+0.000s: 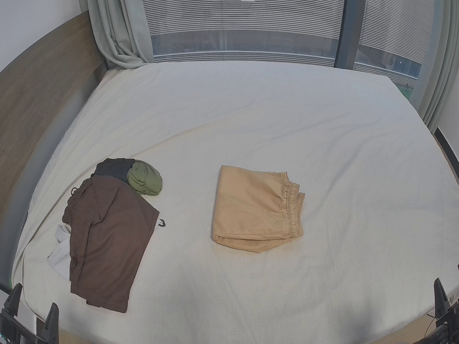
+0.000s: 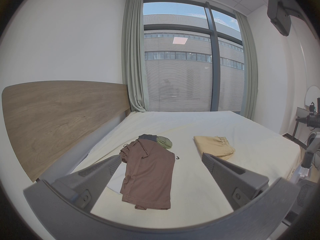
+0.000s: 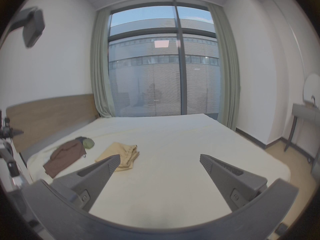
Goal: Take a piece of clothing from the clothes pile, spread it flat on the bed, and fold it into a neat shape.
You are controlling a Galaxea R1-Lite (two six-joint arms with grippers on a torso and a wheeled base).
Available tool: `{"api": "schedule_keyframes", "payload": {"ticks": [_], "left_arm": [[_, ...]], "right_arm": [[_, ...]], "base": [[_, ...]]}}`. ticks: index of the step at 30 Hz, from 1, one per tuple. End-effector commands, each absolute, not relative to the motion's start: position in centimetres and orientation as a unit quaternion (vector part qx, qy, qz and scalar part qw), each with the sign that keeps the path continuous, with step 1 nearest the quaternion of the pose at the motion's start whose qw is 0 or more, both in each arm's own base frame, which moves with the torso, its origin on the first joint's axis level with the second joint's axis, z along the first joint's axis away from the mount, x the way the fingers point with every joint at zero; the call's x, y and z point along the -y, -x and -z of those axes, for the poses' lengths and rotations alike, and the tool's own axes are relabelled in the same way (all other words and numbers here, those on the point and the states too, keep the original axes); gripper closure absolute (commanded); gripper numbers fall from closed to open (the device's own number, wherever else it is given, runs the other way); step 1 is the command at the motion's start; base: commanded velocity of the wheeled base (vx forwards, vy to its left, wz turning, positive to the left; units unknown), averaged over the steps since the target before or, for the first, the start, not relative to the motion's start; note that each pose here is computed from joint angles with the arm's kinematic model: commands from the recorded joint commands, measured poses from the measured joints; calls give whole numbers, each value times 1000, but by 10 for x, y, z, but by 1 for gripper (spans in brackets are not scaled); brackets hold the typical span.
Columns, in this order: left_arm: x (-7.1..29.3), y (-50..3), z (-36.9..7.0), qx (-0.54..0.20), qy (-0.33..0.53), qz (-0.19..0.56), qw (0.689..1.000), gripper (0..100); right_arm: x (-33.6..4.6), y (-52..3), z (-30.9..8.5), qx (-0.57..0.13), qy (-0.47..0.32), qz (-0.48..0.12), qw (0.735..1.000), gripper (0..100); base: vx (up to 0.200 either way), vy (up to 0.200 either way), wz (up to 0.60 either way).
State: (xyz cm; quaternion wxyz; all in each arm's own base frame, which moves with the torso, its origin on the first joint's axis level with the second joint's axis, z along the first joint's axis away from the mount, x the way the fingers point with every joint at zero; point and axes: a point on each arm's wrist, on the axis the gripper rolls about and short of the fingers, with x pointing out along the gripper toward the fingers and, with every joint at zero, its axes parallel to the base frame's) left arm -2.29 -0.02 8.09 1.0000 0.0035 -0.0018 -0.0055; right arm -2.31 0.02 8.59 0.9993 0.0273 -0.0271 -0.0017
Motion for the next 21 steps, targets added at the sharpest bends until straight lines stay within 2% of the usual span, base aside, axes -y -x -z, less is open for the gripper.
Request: {"api": "schedule_keyframes", "payload": {"ticks": [1, 8, 9, 21], "left_arm": [[0, 23, -76, 2, -3, 5, 1000, 0], [0, 23, -76, 2, -3, 5, 1000, 0], [0, 23, -76, 2, -3, 5, 1000, 0], [0, 23, -76, 2, -3, 5, 1000, 0]], "right_arm": [[0, 22, -74, -14, 12, 3, 1000, 0], [0, 23, -76, -13, -17, 19, 1000, 0], [1, 23, -76, -12, -19, 20, 1000, 100], [1, 22, -76, -5, -14, 20, 1000, 100]], "base": [[0, 0, 0], [0, 0, 0], [0, 0, 0], [0, 0, 0]]}}
